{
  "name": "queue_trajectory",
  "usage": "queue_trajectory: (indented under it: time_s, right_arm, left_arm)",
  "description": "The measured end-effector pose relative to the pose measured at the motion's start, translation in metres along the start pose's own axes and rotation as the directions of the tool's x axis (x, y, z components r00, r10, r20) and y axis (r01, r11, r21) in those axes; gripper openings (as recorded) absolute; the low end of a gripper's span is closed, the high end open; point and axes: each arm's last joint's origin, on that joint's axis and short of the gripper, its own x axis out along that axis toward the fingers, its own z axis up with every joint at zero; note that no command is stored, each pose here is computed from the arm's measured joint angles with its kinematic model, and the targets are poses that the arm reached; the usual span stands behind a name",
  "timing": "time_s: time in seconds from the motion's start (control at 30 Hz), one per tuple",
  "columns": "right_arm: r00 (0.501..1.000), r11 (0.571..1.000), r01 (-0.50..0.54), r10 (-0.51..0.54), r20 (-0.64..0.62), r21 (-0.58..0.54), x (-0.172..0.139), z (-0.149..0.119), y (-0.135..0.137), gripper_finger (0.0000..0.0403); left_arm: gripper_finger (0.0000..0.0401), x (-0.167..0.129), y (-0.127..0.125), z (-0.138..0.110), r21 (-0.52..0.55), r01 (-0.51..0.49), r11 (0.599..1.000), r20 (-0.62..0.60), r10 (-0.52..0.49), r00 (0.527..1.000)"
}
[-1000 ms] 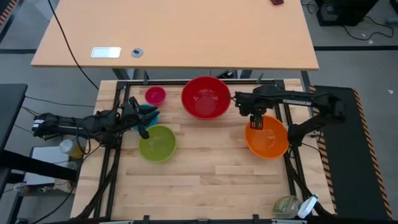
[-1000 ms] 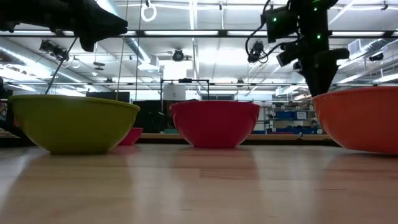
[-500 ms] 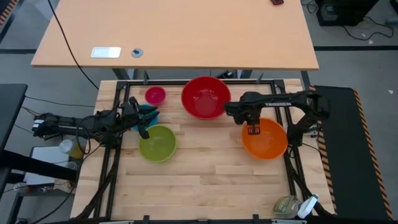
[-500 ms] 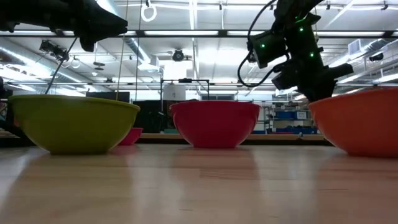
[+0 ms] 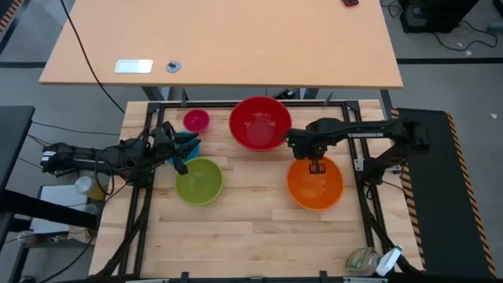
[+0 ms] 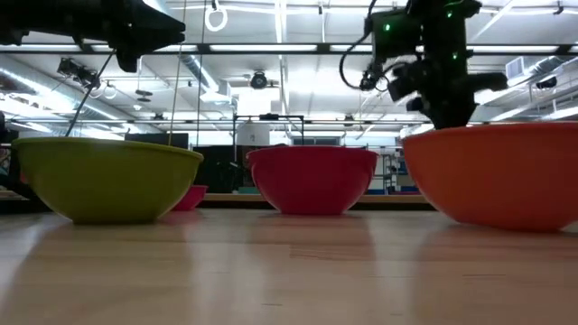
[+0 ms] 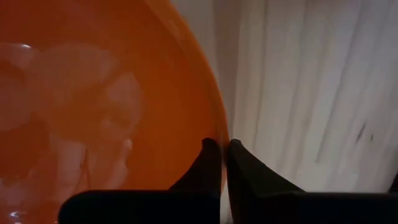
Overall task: Nest bowls inside each other
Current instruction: Stack the orange bowl on top of the red bowl
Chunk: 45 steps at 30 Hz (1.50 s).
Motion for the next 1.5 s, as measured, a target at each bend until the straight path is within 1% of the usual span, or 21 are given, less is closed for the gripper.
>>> queue_trajectory:
  time_s: [0.17, 0.27, 0.33, 0.47, 0.57, 0.7, 0.8, 0.9, 1.0, 1.13, 1.2, 1.27, 1.33, 1.4, 1.5]
  right_arm:
    - [0.995, 1.0, -0.023, 0.021, 0.102, 0.016, -0.013, -0.004, -0.001, 0.0012]
    - [0.988, 1.0, -0.011, 0.008, 0.155, 0.022, -0.019, -0.005, -0.002, 0.0011]
    - [0.985, 0.999, 0.01, -0.017, 0.174, 0.039, -0.02, -0.003, -0.001, 0.0011]
    - [0.984, 0.999, 0.026, -0.033, 0.177, 0.041, -0.016, 0.003, 0.003, 0.0012]
    - [0.987, 0.998, 0.045, -0.052, 0.152, 0.049, -0.009, 0.009, 0.004, 0.0031]
    - [0.994, 0.997, 0.04, -0.046, 0.098, 0.066, 0.006, 0.018, 0.002, 0.006]
    - [0.997, 0.996, 0.056, -0.06, 0.05, 0.076, 0.018, 0.023, -0.001, 0.0078]
    - [0.996, 0.992, 0.078, -0.08, 0.025, 0.1, 0.024, 0.024, -0.008, 0.0097]
    - [0.998, 0.986, 0.047, -0.053, 0.031, 0.157, 0.025, 0.023, -0.015, 0.0122]
    - [1.0, 0.974, 0.024, -0.026, 0.005, 0.224, 0.026, 0.017, -0.028, 0.0161]
    - [1.0, 0.97, -0.004, 0.001, 0.012, 0.245, 0.027, 0.016, -0.033, 0.0171]
    - [0.999, 0.967, -0.021, 0.013, 0.031, 0.254, 0.031, 0.015, -0.036, 0.0171]
    - [0.999, 0.968, -0.035, 0.027, 0.038, 0.248, 0.036, 0.014, -0.037, 0.016]
    - [0.999, 0.968, -0.044, 0.037, 0.033, 0.247, 0.04, 0.012, -0.037, 0.0137]
    - [0.997, 0.964, -0.068, 0.06, 0.039, 0.256, 0.045, 0.011, -0.035, 0.0084]
  left_arm:
    - [0.0117, 0.0, 0.0, 0.0, 0.004, 0.0, 1.0, -0.001, 0.0, 1.0]
    - [0.0117, 0.0, 0.0, 0.0, 0.006, 0.0, 1.0, -0.002, 0.0, 1.0]
    - [0.0117, 0.0, 0.0, 0.0, 0.005, 0.0, 1.0, -0.001, 0.0, 1.0]
    - [0.0117, 0.0, 0.0, 0.0, 0.006, 0.0, 1.0, -0.001, 0.0, 1.0]
    - [0.0117, 0.0, 0.0, 0.0, 0.006, 0.0, 1.0, 0.0, 0.0, 1.0]
    - [0.0117, 0.0, 0.0, 0.0, 0.007, 0.0, 1.0, 0.001, 0.0, 1.0]
    - [0.0117, 0.0, 0.0, 0.0, 0.007, 0.0, 1.0, 0.001, 0.0, 1.0]
    - [0.0117, 0.0, 0.0, 0.0, 0.007, 0.0, 1.0, 0.001, 0.0, 1.0]
    - [0.0117, 0.0, 0.0, 0.0, 0.007, 0.0, 1.0, 0.001, 0.0, 1.0]
    - [0.0117, 0.0, 0.0, 0.0, 0.001, 0.0, 1.0, 0.001, 0.0, 1.0]
    - [0.0117, 0.0, 0.0, 0.0, 0.001, 0.0, 1.0, 0.001, 0.0, 1.0]
    - [0.0117, 0.0, 0.0, 0.0, 0.0, 0.0, 1.0, 0.001, 0.0, 1.0]
    - [0.0117, 0.0, 0.0, 0.0, 0.0, 0.0, 1.0, 0.001, 0.0, 1.0]
    - [0.0117, 0.0, 0.0, 0.0, 0.0, 0.0, 1.0, 0.001, 0.0, 1.0]
    - [0.0117, 0.0, 0.0, 0.0, 0.0, 0.0, 1.0, 0.001, 0.0, 1.0]
